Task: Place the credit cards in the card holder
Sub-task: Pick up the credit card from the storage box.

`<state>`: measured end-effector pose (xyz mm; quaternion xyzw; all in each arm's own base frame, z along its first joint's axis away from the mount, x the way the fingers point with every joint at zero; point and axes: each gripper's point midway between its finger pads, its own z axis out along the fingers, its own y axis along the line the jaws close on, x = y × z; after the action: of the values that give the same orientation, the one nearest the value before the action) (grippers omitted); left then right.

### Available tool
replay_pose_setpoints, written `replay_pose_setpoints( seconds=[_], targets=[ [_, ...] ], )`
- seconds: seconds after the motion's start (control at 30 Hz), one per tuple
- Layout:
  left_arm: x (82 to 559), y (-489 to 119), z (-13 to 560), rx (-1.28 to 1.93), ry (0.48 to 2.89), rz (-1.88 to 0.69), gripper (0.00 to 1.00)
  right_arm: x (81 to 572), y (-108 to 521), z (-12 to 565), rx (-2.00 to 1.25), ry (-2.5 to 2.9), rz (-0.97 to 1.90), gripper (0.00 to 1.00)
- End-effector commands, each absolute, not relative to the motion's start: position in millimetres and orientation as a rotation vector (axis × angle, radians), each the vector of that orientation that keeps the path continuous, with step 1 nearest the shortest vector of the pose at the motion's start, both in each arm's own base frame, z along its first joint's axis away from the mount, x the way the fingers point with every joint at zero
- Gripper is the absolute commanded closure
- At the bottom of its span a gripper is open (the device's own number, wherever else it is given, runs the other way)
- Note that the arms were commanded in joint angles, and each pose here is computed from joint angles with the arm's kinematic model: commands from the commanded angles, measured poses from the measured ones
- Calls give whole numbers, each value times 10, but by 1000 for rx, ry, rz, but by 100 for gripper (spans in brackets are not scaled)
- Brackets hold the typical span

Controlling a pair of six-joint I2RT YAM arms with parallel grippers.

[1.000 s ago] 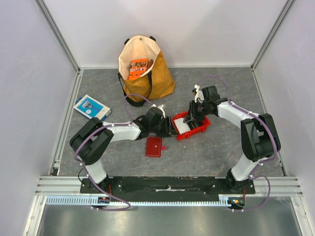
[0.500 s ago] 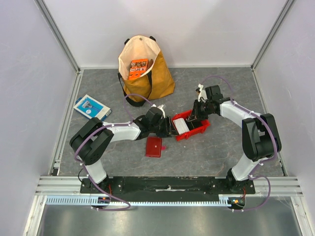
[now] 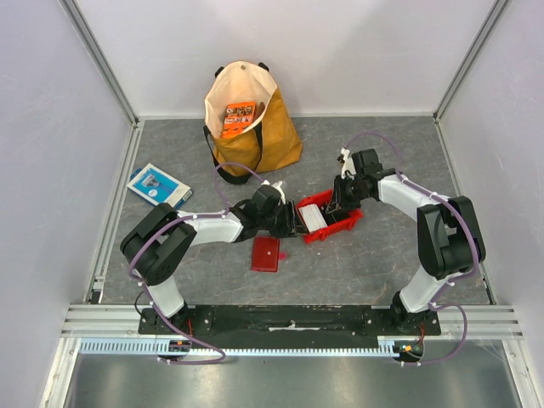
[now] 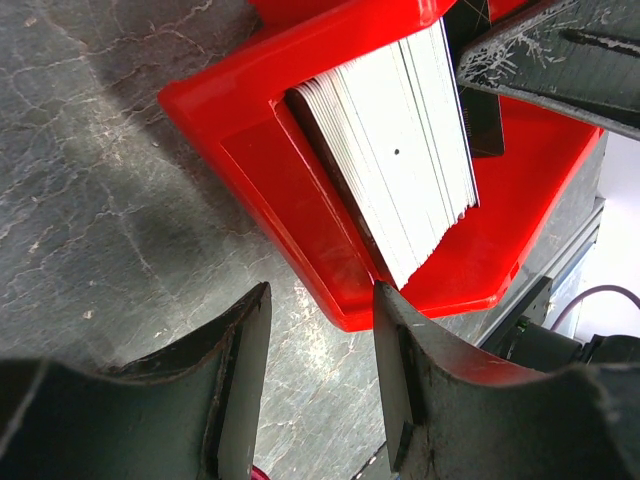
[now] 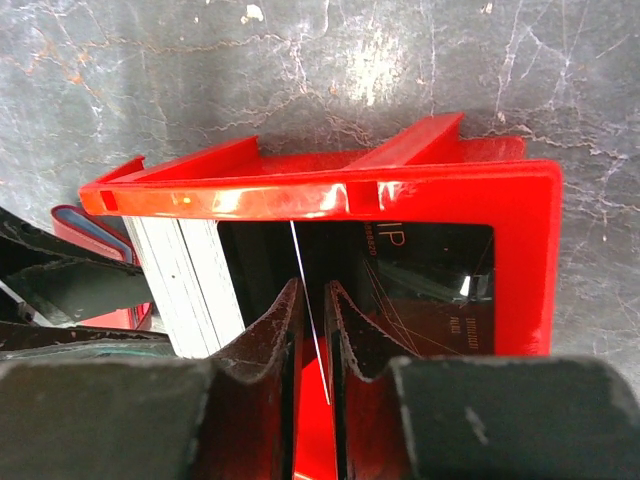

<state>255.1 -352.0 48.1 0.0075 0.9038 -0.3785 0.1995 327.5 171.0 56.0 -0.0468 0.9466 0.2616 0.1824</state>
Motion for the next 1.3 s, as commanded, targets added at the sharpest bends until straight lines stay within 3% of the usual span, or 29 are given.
replay_pose_setpoints(
  seconds=[0.0, 0.2, 0.27, 0.37, 0.67, 0.9, 1.03, 1.13, 1.27],
  targets=[
    [2569, -3576, 624, 67, 2470, -1110, 49, 3251, 1691, 599, -176, 2666, 679, 81],
    [2553, -3554, 636, 64, 2465, -1110, 49, 3229, 1760, 573, -219, 2674, 660, 82],
    [2543, -3537, 630, 63, 2465, -1106, 49, 3230, 1778, 563, -223, 2677, 662, 92],
    [2521, -3493, 618, 56, 2464, -1091, 48, 3249, 1782, 626, -238, 2661, 654, 100],
    [2466, -3293, 728, 45, 2437, -1035, 45, 3386, 1681, 932, -289, 2609, 543, 100],
    [2486, -2963, 911, 43, 2382, -864, 28, 3463, 1588, 1340, -282, 2537, 358, 100],
    [2512, -2650, 975, -4, 2363, -708, 12, 3443, 1606, 1713, -232, 2436, 292, 100],
    [2508, -2453, 1058, -33, 2358, -658, 4, 3301, 1829, 1977, -208, 2359, 385, 100],
    [2457, -2120, 1097, -100, 2398, -620, 4, 3006, 2204, 2070, -113, 2333, 607, 100]
  ],
)
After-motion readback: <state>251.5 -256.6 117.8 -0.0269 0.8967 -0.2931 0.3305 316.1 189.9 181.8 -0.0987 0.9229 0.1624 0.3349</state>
